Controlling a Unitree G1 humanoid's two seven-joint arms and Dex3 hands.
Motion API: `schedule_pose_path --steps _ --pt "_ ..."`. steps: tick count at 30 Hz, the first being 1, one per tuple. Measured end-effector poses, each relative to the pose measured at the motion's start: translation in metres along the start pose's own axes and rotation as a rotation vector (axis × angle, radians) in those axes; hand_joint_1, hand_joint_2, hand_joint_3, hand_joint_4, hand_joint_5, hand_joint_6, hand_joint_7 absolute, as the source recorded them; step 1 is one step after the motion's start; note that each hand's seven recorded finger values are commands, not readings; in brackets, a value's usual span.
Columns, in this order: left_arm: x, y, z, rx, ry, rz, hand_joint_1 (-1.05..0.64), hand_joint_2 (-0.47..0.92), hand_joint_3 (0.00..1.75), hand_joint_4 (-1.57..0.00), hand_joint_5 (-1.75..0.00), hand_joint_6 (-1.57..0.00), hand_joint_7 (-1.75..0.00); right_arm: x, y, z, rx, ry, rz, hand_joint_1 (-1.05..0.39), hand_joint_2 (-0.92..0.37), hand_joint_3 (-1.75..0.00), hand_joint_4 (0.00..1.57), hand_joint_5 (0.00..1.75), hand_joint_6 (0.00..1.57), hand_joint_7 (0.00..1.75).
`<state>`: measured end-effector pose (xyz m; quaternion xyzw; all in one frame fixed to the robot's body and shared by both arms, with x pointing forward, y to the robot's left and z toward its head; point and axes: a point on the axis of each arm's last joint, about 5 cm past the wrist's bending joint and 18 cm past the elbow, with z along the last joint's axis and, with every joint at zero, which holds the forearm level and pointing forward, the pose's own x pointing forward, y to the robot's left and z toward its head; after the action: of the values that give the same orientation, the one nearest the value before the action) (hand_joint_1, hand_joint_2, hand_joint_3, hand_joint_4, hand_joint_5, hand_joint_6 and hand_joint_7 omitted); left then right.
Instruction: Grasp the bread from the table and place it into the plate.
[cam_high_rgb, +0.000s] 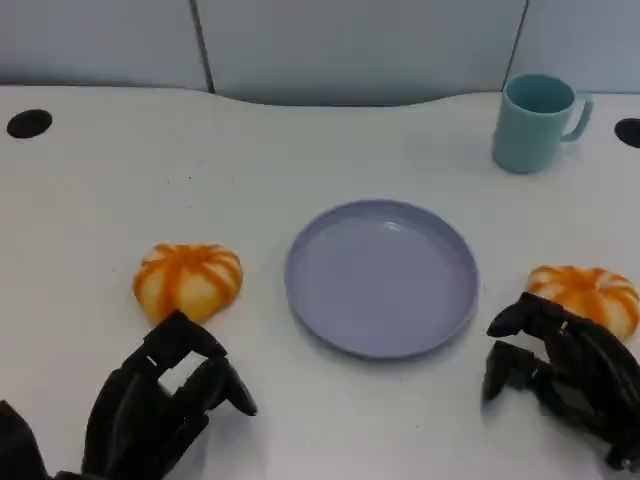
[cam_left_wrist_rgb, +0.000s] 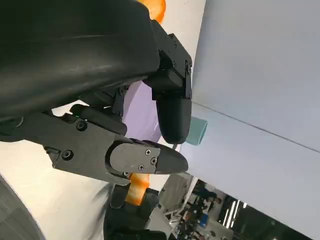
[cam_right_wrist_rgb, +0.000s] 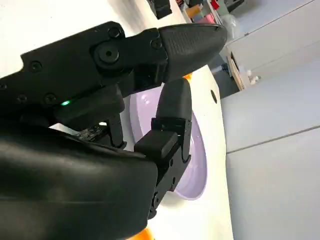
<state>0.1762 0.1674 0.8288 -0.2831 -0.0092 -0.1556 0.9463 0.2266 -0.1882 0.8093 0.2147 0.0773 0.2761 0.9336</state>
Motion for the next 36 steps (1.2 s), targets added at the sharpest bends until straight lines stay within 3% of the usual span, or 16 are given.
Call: schedule_pose_path --steps 8,9,11,12,13,16,21,33,34,36 --pt "0.000 0.000 0.000 0.000 0.000 0.000 -0.50 0.92 0.26 -0.63 -1.75 -0.44 -1.62 0.000 0.0000 0.000 0.000 0.000 0.000 -0.51 -0.92 -0.26 0.67 1.55 0.64 1.14" --pt "0.000 0.000 0.000 0.000 0.000 0.000 -0.51 0.92 0.25 -0.51 -1.70 -0.44 -1.43 0.000 0.0000 0.000 0.000 0.000 0.000 -0.51 -0.92 -0.26 0.67 1.55 0.65 1.14" --pt "-0.001 0.000 0.002 0.052 -0.031 -0.003 -0.51 0.92 0.24 -0.45 -1.67 -0.45 -1.33 0.001 0.0008 0.000 0.002 -0.002 0.002 -0.51 -0.92 -0.25 0.67 1.55 0.65 1.14" --pt "-0.001 0.001 0.005 0.098 -0.058 -0.007 -0.53 0.92 0.21 -0.47 -1.40 -0.47 -0.98 0.001 0.0015 -0.001 0.004 -0.003 0.004 -0.50 -0.92 -0.24 0.68 1.54 0.66 1.12" --pt "-0.002 0.002 0.009 0.145 -0.083 -0.013 -0.53 0.92 0.20 -0.49 -1.29 -0.50 -0.81 0.002 0.0022 -0.001 0.007 -0.005 0.005 -0.50 -0.92 -0.24 0.68 1.53 0.67 1.11" --pt "-0.004 0.005 0.019 0.285 -0.162 -0.040 -0.57 0.92 0.22 -0.46 -1.08 -0.52 -0.50 0.004 0.0056 -0.005 0.028 -0.019 0.014 -0.51 -0.92 -0.24 0.68 1.52 0.67 1.10" --pt "-0.005 0.007 0.027 0.426 -0.218 -0.067 -0.57 0.92 0.22 -0.45 -1.03 -0.53 -0.42 0.004 0.0084 -0.006 0.032 -0.023 0.023 -0.51 -0.92 -0.24 0.69 1.51 0.67 1.09" --pt "-0.004 0.006 0.025 0.434 -0.217 -0.074 -0.57 0.92 0.22 -0.45 -1.02 -0.55 -0.38 0.005 0.0087 -0.007 0.032 -0.023 0.025 -0.51 -0.92 -0.24 0.69 1.51 0.68 1.08" --pt "-0.004 0.006 0.025 0.434 -0.216 -0.075 -0.60 0.92 0.15 -0.29 -0.81 -0.44 -0.23 0.005 0.0087 -0.007 0.032 -0.023 0.025 -0.51 -0.92 -0.24 0.69 1.51 0.68 1.09" --pt "-0.003 0.005 0.036 0.598 -0.186 -0.087 -0.61 0.92 0.10 -0.22 -0.65 -0.38 -0.12 0.005 0.0093 -0.007 0.031 -0.025 0.027 -0.51 -0.92 -0.24 0.69 1.51 0.68 1.09"
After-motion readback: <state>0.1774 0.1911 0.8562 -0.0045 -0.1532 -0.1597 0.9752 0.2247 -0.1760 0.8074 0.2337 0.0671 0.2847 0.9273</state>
